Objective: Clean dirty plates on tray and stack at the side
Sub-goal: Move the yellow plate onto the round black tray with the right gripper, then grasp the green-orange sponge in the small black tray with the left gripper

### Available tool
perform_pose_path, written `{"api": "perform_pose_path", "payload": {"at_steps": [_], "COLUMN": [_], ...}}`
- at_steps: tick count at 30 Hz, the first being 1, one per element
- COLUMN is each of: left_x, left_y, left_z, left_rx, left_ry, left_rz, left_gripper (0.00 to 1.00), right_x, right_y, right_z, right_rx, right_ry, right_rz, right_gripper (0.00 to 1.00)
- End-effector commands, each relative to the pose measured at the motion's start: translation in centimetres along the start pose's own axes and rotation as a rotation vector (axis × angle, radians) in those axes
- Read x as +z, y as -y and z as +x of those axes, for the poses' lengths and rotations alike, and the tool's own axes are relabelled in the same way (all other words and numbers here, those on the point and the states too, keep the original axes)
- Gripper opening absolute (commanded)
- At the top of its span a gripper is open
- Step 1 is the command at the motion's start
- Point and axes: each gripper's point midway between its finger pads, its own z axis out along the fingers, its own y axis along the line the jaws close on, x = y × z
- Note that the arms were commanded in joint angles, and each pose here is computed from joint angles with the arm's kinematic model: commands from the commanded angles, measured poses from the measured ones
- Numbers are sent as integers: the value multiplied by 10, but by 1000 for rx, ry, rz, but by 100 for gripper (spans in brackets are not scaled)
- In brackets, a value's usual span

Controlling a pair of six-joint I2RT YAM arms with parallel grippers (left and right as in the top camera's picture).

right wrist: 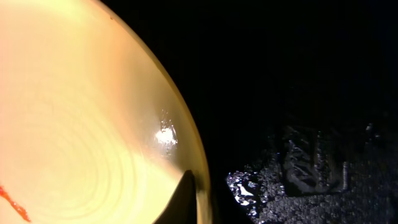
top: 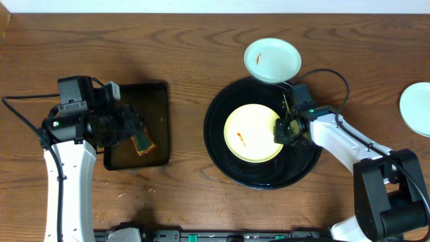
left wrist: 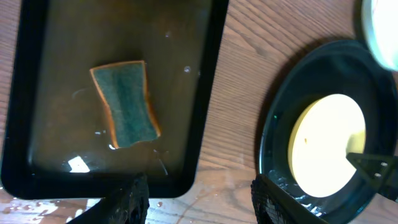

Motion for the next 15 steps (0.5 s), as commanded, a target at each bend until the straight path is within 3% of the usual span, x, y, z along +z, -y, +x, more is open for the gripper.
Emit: {"api": "perform_pose_path", "payload": {"at_steps": [1,15], "left_x": [4,43], "left_y": [-14,-43], "left_z": [2,6], "left_rx": [-12,-87], "left_ry": [-5,-135], "left_rz": [-77,-185], "left_gripper": [55,55], "right_x": [18,17], "right_y": [23,27], "right_z": [21,29], "right_rx": [-24,-95], "right_ry": [-68,-103], "right_rz": [106,118], "right_gripper": [1,1]}}
